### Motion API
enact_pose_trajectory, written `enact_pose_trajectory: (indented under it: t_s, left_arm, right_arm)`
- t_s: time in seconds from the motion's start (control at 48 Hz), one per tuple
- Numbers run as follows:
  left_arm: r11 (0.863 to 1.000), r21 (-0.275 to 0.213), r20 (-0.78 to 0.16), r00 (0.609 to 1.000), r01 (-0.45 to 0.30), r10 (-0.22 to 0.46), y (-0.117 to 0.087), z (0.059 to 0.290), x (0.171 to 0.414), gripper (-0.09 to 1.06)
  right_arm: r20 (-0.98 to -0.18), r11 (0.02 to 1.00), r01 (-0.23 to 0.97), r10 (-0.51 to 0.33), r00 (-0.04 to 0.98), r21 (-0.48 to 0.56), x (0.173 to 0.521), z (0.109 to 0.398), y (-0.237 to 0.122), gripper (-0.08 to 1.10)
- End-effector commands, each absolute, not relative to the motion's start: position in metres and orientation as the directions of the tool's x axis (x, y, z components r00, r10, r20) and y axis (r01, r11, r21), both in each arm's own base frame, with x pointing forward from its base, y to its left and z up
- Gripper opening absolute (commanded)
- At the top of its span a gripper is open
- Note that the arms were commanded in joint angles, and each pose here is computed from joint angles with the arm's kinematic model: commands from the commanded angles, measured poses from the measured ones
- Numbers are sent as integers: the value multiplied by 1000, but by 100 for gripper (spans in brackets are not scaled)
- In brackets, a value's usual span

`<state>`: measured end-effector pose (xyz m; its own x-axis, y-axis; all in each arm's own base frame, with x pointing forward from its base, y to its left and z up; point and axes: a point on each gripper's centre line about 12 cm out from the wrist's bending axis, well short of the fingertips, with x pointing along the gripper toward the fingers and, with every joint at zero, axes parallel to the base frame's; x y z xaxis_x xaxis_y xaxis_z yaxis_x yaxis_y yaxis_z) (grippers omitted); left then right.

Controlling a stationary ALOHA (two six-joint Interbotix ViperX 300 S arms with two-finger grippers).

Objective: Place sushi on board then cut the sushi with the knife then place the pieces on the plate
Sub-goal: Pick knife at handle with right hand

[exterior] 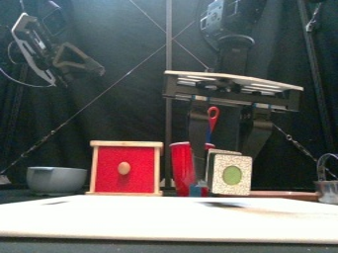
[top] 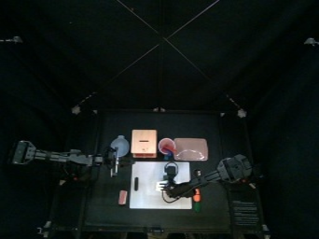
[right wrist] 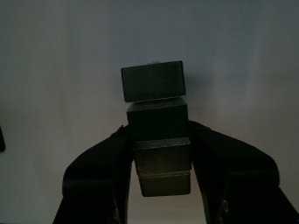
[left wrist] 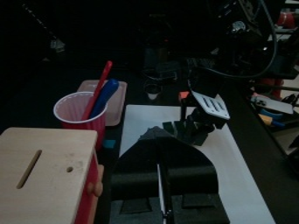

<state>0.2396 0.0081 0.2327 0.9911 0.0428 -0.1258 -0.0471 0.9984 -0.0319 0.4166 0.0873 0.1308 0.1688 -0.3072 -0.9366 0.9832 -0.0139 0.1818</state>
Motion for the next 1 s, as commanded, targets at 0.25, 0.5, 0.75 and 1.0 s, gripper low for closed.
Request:
enact_pose_trajectory:
  t_s: [0.25, 0.5, 0.75, 1.0]
  left_arm:
    - [999, -27, -121, 992, -46, 42, 8, 233, 240, -2]
    - [998, -24, -130, 990, -56, 52, 11, 230, 238, -2]
    - [998, -25, -130, 990, -62, 58, 12, 230, 238, -2]
    - [998, -25, -132, 990, -62, 58, 12, 229, 238, -2]
  right_arm:
    - [-943, -48, 978, -277, 183, 204, 425, 140, 84, 72]
    - [-946, -55, 979, -273, 174, 196, 427, 137, 83, 84]
    - [-941, -50, 975, -275, 196, 217, 431, 145, 81, 84]
    - [-925, -25, 967, -297, 235, 254, 422, 172, 78, 84]
